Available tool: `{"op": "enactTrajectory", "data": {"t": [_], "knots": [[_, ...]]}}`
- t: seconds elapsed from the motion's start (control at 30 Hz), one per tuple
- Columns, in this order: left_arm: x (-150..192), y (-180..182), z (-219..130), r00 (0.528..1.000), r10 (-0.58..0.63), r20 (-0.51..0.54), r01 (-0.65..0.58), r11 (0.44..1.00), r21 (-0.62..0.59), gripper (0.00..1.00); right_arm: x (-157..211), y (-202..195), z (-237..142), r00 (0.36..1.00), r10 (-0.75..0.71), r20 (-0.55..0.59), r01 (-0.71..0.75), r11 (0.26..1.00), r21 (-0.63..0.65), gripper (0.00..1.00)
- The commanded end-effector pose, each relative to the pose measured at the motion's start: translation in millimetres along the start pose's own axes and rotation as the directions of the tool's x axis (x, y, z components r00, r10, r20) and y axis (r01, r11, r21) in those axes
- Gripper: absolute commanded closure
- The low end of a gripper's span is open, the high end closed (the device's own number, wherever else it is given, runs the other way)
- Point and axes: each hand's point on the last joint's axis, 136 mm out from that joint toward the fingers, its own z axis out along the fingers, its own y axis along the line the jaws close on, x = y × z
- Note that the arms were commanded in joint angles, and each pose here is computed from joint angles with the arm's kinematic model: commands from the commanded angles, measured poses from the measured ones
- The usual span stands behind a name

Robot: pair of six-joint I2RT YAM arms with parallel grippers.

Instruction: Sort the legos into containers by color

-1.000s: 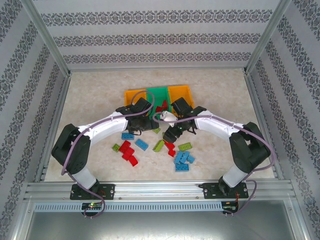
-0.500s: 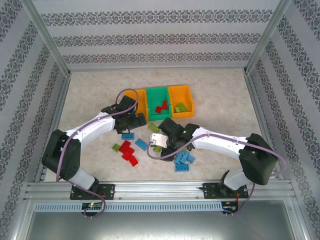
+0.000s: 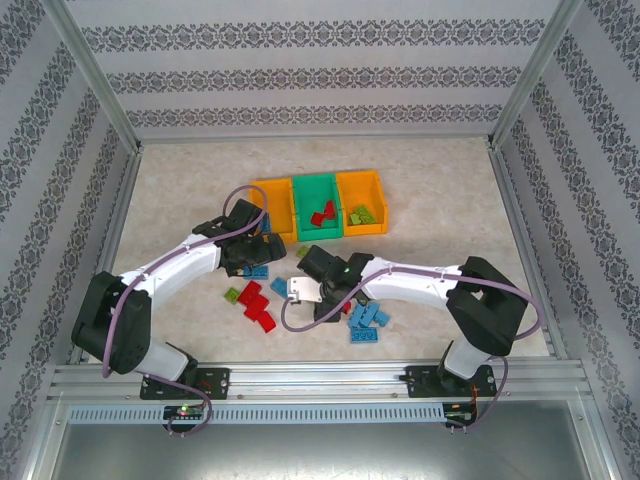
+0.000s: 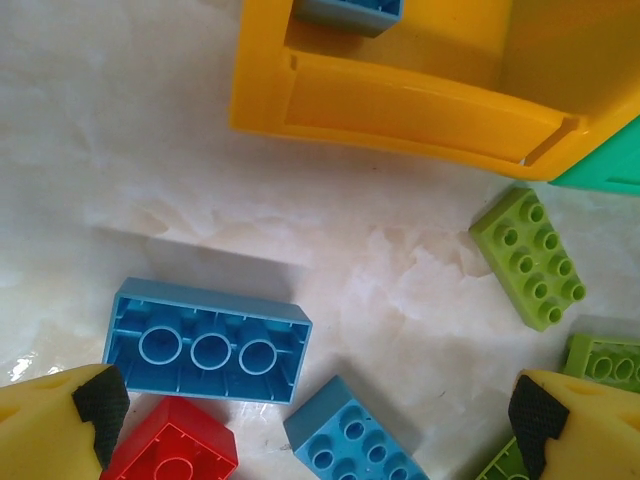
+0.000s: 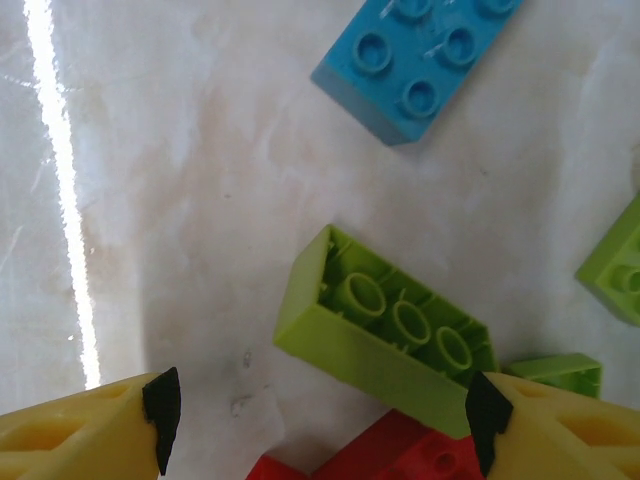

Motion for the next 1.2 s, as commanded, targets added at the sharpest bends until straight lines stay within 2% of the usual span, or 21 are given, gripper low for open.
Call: {"op": "enactTrajectory", "data": {"t": [0.0,0.37,0.53,0.63,0.87,1.03,1.17], "knots": [[-2.6,2.3,-4.6,1.0,-0.01,0.017,0.01,1.0,0.019,0.01,-10.8,-11.8,1.0,0.998,-0.058,0.002,0.058,0.997,0.055,0.22],[-3.3,11.1,-10.1,0.999,-0.027,0.035,0.026,0.999,0.028,0.01,-9.6,-9.7,29.4,0.993,-0.105,-0.057,0.105,0.994,0.005,0.25],[-3.6,16.3,-10.8,0.998,-0.044,0.042,0.043,0.999,0.029,0.01,-6.7,-9.5,39.7,0.991,-0.108,-0.08,0.108,0.994,-0.003,0.29],[-3.2,16.3,-10.0,0.998,-0.045,0.039,0.044,0.999,0.032,0.01,-9.0,-11.3,44.3,0.991,-0.105,-0.087,0.105,0.994,-0.004,0.36],[-4.9,17.4,-13.0,0.998,-0.051,0.047,0.049,0.998,0.035,0.01,-14.6,-20.8,47.4,0.991,-0.095,-0.093,0.098,0.995,0.029,0.64],[-4.7,17.7,-13.4,0.998,-0.052,0.047,0.05,0.998,0.037,0.01,-26.5,-25.5,39.3,0.997,-0.056,-0.052,0.058,0.997,0.042,0.73],[-6.0,16.5,-14.4,0.997,-0.053,0.052,0.051,0.998,0.043,0.01,-35.7,-33.2,33.0,0.999,-0.032,-0.019,0.034,0.997,0.068,0.75]]}}
